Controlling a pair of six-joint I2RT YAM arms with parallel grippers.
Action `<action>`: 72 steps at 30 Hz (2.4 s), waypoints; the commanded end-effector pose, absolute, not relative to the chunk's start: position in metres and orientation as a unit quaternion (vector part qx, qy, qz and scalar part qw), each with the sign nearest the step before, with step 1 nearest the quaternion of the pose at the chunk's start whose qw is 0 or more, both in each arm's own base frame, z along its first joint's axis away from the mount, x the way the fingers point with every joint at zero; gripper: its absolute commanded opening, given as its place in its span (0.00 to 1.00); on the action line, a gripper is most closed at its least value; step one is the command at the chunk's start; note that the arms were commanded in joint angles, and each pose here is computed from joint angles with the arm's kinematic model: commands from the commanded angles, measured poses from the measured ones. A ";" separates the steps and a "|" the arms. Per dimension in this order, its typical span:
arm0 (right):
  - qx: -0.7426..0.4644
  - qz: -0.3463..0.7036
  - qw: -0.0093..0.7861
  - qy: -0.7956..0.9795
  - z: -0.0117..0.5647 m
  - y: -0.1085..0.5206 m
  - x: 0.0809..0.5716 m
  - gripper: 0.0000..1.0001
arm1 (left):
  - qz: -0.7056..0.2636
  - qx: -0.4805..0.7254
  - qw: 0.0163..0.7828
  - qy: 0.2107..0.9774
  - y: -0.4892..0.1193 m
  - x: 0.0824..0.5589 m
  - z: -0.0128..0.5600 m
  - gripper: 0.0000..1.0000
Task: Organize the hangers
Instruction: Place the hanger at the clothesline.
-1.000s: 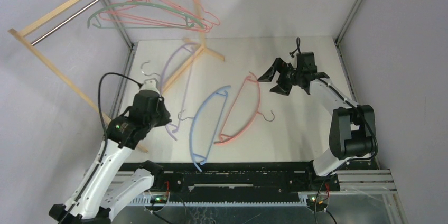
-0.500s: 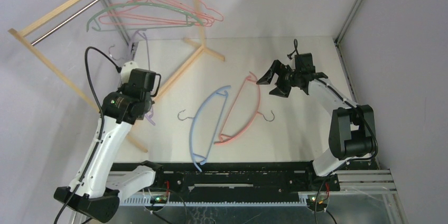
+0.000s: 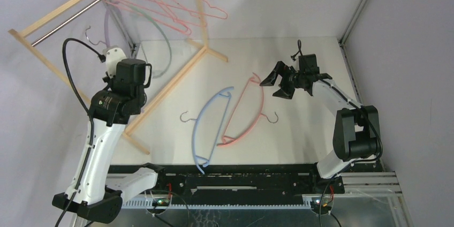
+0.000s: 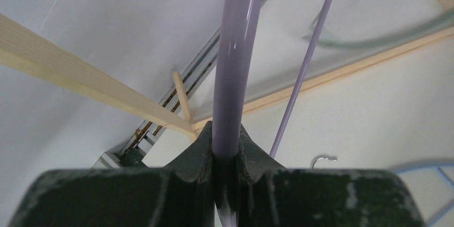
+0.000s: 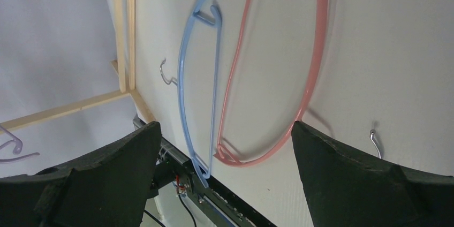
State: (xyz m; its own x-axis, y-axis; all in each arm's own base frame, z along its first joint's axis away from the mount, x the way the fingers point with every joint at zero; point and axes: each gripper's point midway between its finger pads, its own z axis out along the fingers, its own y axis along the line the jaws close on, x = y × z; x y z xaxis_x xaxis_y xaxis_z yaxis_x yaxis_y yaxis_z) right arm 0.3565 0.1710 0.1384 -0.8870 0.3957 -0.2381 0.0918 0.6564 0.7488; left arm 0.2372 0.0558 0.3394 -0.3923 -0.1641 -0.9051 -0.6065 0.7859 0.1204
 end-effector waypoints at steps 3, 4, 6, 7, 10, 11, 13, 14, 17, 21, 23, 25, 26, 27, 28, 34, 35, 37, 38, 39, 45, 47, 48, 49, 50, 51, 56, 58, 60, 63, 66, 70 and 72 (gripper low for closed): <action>0.123 0.400 0.211 0.883 0.152 0.173 0.366 1.00 | 0.214 -0.260 0.536 0.774 0.055 0.256 0.349 0.00; 0.124 0.399 0.211 0.884 0.152 0.172 0.366 1.00 | 0.210 -0.260 0.534 0.776 0.054 0.258 0.344 0.00; 0.122 0.398 0.212 0.884 0.153 0.172 0.367 1.00 | 0.206 -0.261 0.533 0.778 0.052 0.259 0.337 0.00; 0.121 0.398 0.212 0.884 0.154 0.172 0.366 1.00 | 0.205 -0.265 0.536 0.775 0.052 0.259 0.336 0.00; 0.122 0.394 0.209 0.887 0.151 0.170 0.365 1.00 | 0.217 -0.272 0.536 0.769 0.057 0.256 0.335 0.00; 0.122 0.394 0.208 0.887 0.151 0.171 0.365 1.00 | 0.223 -0.275 0.537 0.766 0.059 0.255 0.337 0.00; 0.124 0.395 0.204 0.887 0.149 0.171 0.365 1.00 | 0.230 -0.276 0.537 0.763 0.062 0.254 0.339 0.00; 0.123 0.397 0.205 0.886 0.150 0.172 0.365 1.00 | 0.233 -0.275 0.537 0.763 0.062 0.253 0.338 0.00; 0.122 0.400 0.206 0.885 0.150 0.173 0.366 1.00 | 0.236 -0.271 0.529 0.769 0.062 0.253 0.329 0.00; 0.117 0.396 0.207 0.887 0.150 0.174 0.364 1.00 | 0.229 -0.270 0.516 0.780 0.059 0.249 0.308 0.00; 0.111 0.392 0.210 0.889 0.151 0.174 0.363 1.00 | 0.231 -0.272 0.510 0.783 0.060 0.244 0.300 0.00; 0.101 0.387 0.213 0.891 0.152 0.176 0.360 1.00 | 0.240 -0.276 0.502 0.783 0.064 0.237 0.293 0.00; 0.095 0.385 0.215 0.892 0.153 0.178 0.358 1.00 | 0.246 -0.278 0.500 0.782 0.066 0.234 0.291 0.00; 0.089 0.383 0.215 0.894 0.153 0.180 0.355 1.00 | 0.250 -0.279 0.499 0.781 0.068 0.231 0.290 0.00; 0.082 0.381 0.216 0.895 0.154 0.184 0.353 1.00 | 0.255 -0.281 0.499 0.779 0.070 0.228 0.290 0.00; 0.068 0.390 0.208 0.895 0.156 0.193 0.348 1.00 | 0.319 -0.288 0.495 0.755 0.090 0.210 0.316 0.00; 0.067 0.391 0.206 0.894 0.156 0.194 0.347 1.00 | 0.329 -0.289 0.493 0.752 0.093 0.207 0.319 0.00; 0.065 0.393 0.205 0.894 0.156 0.196 0.346 1.00 | 0.342 -0.290 0.489 0.749 0.097 0.202 0.320 0.00; 0.063 0.395 0.205 0.893 0.157 0.196 0.346 1.00 | 0.345 -0.289 0.486 0.749 0.098 0.200 0.319 0.00; 0.063 0.397 0.205 0.893 0.157 0.197 0.346 1.00 | 0.345 -0.290 0.485 0.750 0.098 0.199 0.317 0.00; 0.059 0.402 0.205 0.890 0.159 0.200 0.345 1.00 | 0.337 -0.288 0.471 0.762 0.095 0.199 0.295 0.00; 0.058 0.403 0.205 0.890 0.161 0.200 0.344 1.00 | 0.339 -0.286 0.463 0.767 0.094 0.198 0.283 0.00; 0.057 0.402 0.205 0.890 0.161 0.199 0.344 1.00 | 0.334 -0.288 0.464 0.768 0.094 0.197 0.279 0.00; 0.057 0.401 0.203 0.892 0.159 0.199 0.343 1.00 | 0.331 -0.290 0.464 0.769 0.094 0.196 0.275 0.00; 0.056 0.400 0.204 0.892 0.160 0.199 0.342 1.00 | 0.328 -0.293 0.465 0.768 0.094 0.194 0.272 0.00; 0.054 0.400 0.204 0.892 0.160 0.199 0.342 1.00 | 0.325 -0.294 0.466 0.769 0.094 0.193 0.268 0.00; 0.040 0.395 0.210 0.894 0.160 0.205 0.340 1.00 | 0.329 -0.286 0.448 0.781 0.095 0.182 0.249 0.00; 0.037 0.393 0.205 0.896 0.158 0.206 0.339 1.00 | 0.333 -0.284 0.440 0.784 0.096 0.179 0.242 0.00; 0.029 0.389 0.201 0.899 0.157 0.207 0.338 1.00 | 0.335 -0.284 0.438 0.784 0.096 0.177 0.238 0.00; 0.015 0.395 0.210 0.894 0.167 0.210 0.339 1.00 | 0.345 -0.282 0.439 0.780 0.098 0.178 0.238 0.00; 0.006 0.397 0.215 0.892 0.173 0.212 0.339 1.00 | 0.374 -0.277 0.435 0.771 0.103 0.182 0.248 0.00; 0.001 0.405 0.211 0.890 0.177 0.216 0.337 1.00 | 0.412 -0.282 0.438 0.747 0.111 0.185 0.280 0.00; 0.001 0.408 0.207 0.889 0.177 0.217 0.336 1.00 | 0.418 -0.285 0.441 0.742 0.115 0.185 0.291 0.00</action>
State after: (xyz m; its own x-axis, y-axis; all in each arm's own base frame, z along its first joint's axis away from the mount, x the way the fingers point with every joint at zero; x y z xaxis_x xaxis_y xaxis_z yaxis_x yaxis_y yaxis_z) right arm 0.3335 0.2094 0.1504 -0.9333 0.2017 -0.2970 -0.0776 0.6943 0.7155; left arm 0.1842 0.0991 0.2423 -0.5686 -0.0779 -0.8189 -0.6940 0.5798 0.4268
